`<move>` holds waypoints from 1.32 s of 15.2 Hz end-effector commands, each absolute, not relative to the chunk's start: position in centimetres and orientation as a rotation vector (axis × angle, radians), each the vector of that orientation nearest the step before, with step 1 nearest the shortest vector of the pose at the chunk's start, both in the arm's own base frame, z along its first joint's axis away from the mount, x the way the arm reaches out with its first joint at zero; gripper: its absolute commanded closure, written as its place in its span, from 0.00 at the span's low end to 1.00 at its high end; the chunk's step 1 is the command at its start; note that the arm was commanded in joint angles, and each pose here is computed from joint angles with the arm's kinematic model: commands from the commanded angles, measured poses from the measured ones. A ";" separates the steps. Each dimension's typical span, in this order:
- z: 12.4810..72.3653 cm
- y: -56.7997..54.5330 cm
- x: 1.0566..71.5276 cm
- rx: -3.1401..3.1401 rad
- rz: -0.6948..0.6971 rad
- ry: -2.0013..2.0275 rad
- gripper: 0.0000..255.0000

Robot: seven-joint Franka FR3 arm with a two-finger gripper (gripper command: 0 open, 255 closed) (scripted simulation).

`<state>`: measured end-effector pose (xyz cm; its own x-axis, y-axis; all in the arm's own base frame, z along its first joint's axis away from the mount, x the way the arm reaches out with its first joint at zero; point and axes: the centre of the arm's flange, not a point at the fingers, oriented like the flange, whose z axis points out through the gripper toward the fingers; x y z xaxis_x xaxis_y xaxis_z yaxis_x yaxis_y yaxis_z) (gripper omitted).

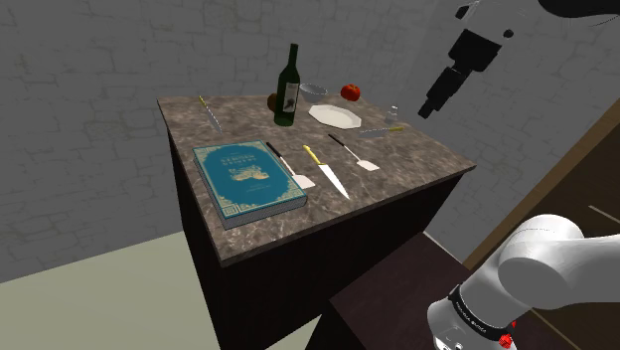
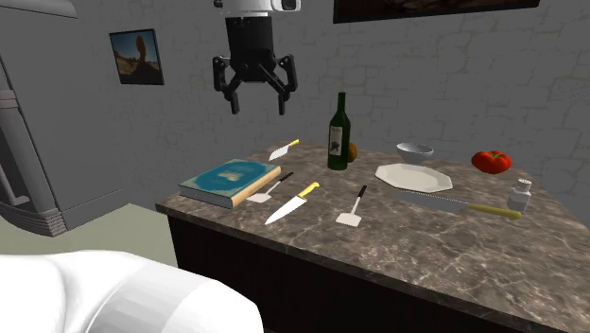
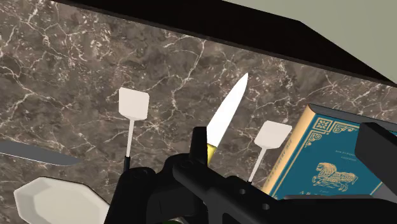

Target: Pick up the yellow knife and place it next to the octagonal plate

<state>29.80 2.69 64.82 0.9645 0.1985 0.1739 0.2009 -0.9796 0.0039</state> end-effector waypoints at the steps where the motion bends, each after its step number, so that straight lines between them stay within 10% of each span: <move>1: 64.8 2.7 29.8 -3.100 -0.272 -0.315 0.00; 20: 47.7 2.9 49.2 -3.088 -0.155 -0.394 0.00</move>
